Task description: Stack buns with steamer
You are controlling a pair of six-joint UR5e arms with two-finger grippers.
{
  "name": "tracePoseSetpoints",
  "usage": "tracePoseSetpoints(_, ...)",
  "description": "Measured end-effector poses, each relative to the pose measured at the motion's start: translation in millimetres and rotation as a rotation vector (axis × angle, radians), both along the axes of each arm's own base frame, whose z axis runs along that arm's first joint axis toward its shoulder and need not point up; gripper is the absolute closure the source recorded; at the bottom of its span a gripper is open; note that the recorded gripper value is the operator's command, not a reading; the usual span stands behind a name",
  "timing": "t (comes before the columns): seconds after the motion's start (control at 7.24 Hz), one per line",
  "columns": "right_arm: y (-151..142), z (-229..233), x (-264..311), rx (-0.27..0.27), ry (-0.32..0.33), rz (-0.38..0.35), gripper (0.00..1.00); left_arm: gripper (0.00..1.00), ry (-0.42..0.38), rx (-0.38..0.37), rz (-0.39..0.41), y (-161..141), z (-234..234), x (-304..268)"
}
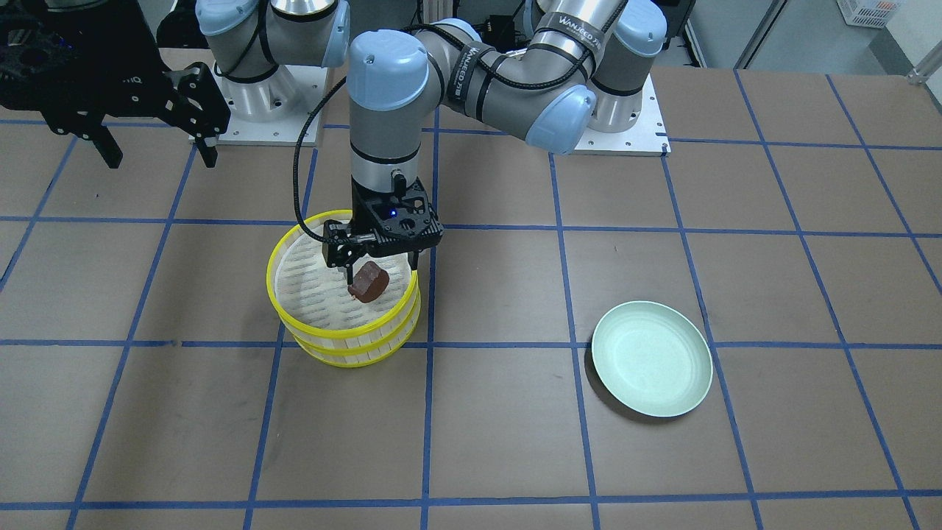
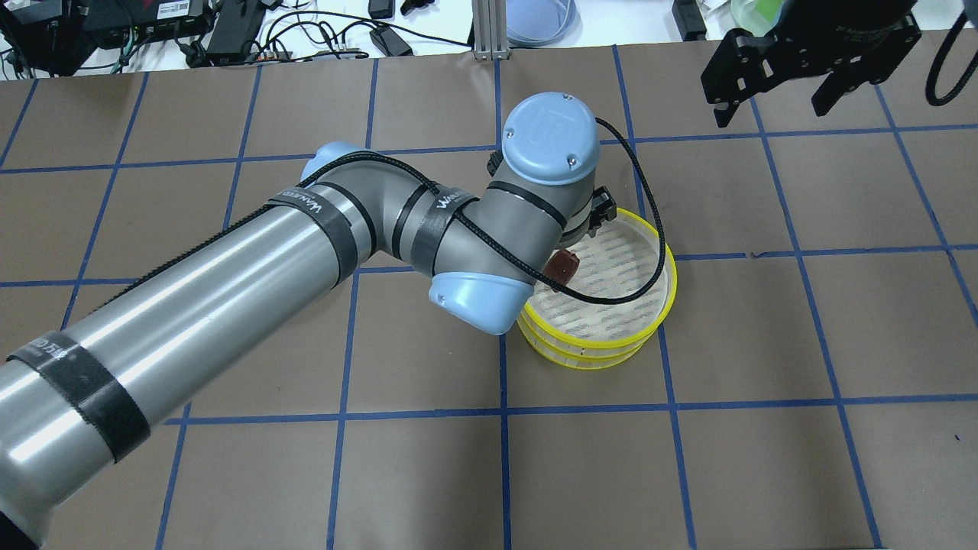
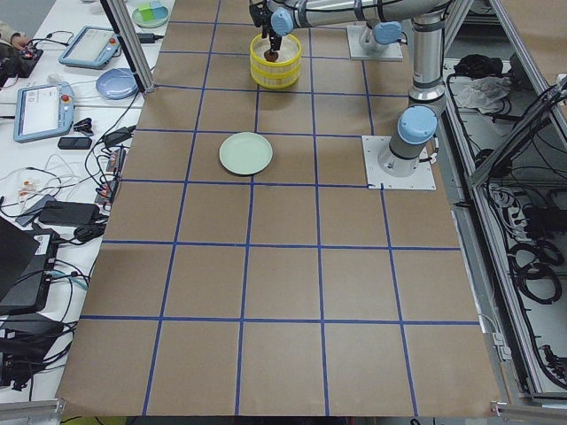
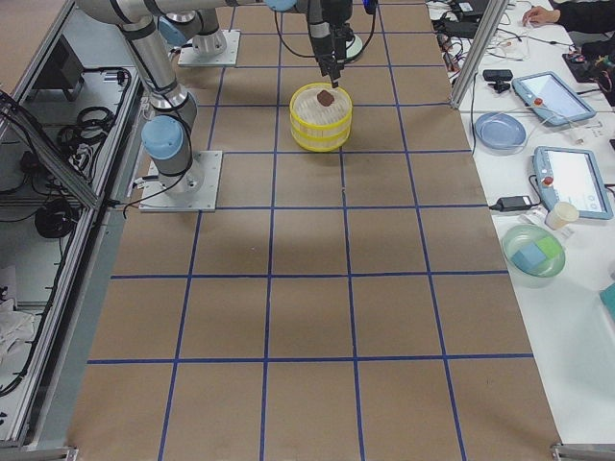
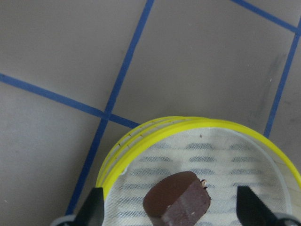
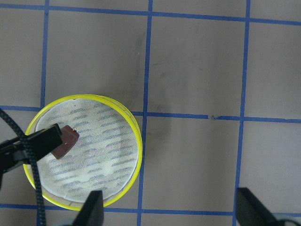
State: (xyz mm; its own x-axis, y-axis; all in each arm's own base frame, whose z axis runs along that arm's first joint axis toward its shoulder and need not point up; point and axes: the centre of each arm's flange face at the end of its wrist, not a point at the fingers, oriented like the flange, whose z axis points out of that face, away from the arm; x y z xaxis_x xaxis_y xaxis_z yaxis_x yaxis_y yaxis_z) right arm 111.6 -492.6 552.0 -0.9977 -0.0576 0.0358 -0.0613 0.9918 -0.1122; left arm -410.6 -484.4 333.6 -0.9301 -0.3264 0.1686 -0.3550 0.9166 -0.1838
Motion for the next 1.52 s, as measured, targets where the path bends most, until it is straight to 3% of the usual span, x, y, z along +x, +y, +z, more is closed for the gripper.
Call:
tracePoseSetpoints(0.41, 0.0, 0.0, 0.0, 0.000, 0.000, 0.000, 0.00, 0.00, -0.100, -0.004, -0.161, -42.1, 50.7, 114.0)
tracePoseSetpoints(0.83, 0.1, -0.1, 0.0, 0.001, 0.000, 0.000, 0.00, 0.00, -0.167, 0.023, -0.282, -49.3, 116.3, 224.1)
tracePoseSetpoints(1.24, -0.2, 0.3, -0.1, -0.002, 0.000, -0.002, 0.00, 0.00, -0.171, 0.073, -0.290, -28.8, 184.4, 268.4)
tracePoseSetpoints(1.52, -0.2, 0.2, -0.1, -0.002, 0.001, -0.002, 0.00, 0.00, -0.163, 0.106, -0.283, -19.7, 190.1, 275.1)
